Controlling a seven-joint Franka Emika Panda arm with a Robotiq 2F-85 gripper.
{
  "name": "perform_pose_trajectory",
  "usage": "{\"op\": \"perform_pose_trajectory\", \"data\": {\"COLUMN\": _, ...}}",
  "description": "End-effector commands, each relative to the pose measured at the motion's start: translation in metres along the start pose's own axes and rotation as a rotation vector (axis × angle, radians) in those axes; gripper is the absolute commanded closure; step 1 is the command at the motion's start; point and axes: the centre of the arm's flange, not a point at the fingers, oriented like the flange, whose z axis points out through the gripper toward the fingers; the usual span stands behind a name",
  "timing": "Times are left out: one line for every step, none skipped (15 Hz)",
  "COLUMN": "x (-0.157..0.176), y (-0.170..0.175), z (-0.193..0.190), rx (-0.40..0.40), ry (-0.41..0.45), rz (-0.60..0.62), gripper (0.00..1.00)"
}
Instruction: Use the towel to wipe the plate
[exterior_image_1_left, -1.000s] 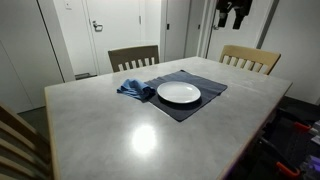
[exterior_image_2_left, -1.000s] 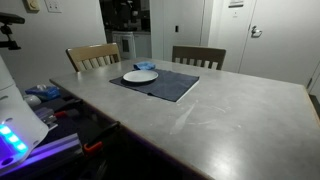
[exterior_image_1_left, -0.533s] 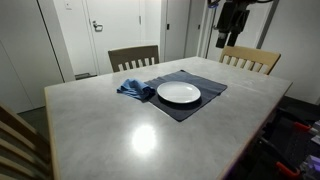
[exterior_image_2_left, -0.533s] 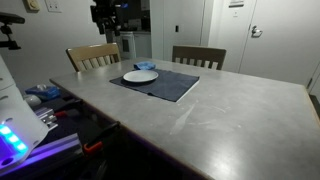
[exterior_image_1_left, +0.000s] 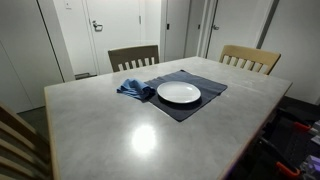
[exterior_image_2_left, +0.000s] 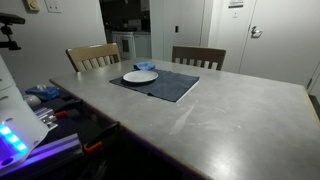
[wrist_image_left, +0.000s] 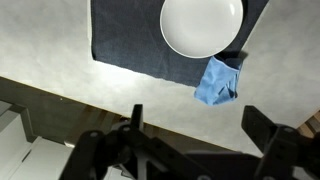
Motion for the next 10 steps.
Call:
{"op": "perform_pose_trajectory", "data": {"x": 0.0, "y": 0.0, "z": 0.001, "rx": 0.001, "ry": -0.002, "rz": 0.003, "gripper": 0.0}}
{"op": "perform_pose_trajectory", "data": {"x": -0.003, "y": -0.002, "z": 0.003, "rx": 0.002, "ry": -0.008, "rz": 0.003, "gripper": 0.0}}
{"op": "perform_pose_trajectory", "data": {"x": -0.005, "y": -0.004, "z": 0.004, "rx": 0.002, "ry": -0.011, "rz": 0.001, "gripper": 0.0}}
{"op": "perform_pose_trajectory", "data": {"x": 0.007, "y": 0.0, "z": 0.004, "rx": -0.007, "ry": -0.021, "rz": -0.023, "gripper": 0.0}}
{"op": "perform_pose_trajectory", "data": {"x": 0.017, "y": 0.004, "z": 0.004, "rx": -0.011, "ry": -0.025, "rz": -0.041, "gripper": 0.0}}
{"op": "perform_pose_trajectory", "data": {"x": 0.03, "y": 0.008, "z": 0.005, "rx": -0.023, "ry": -0.03, "rz": -0.063, "gripper": 0.0}}
{"op": "perform_pose_trajectory", "data": {"x": 0.042, "y": 0.01, "z": 0.008, "rx": -0.026, "ry": -0.037, "rz": -0.095, "gripper": 0.0}}
{"op": "perform_pose_trajectory", "data": {"x": 0.053, "y": 0.011, "z": 0.01, "rx": -0.025, "ry": -0.049, "rz": -0.125, "gripper": 0.0}}
{"op": "perform_pose_trajectory", "data": {"x": 0.066, "y": 0.011, "z": 0.014, "rx": -0.028, "ry": -0.069, "rz": -0.149, "gripper": 0.0}}
{"op": "perform_pose_trajectory", "data": {"x": 0.078, "y": 0.01, "z": 0.02, "rx": -0.027, "ry": -0.087, "rz": -0.174, "gripper": 0.0}}
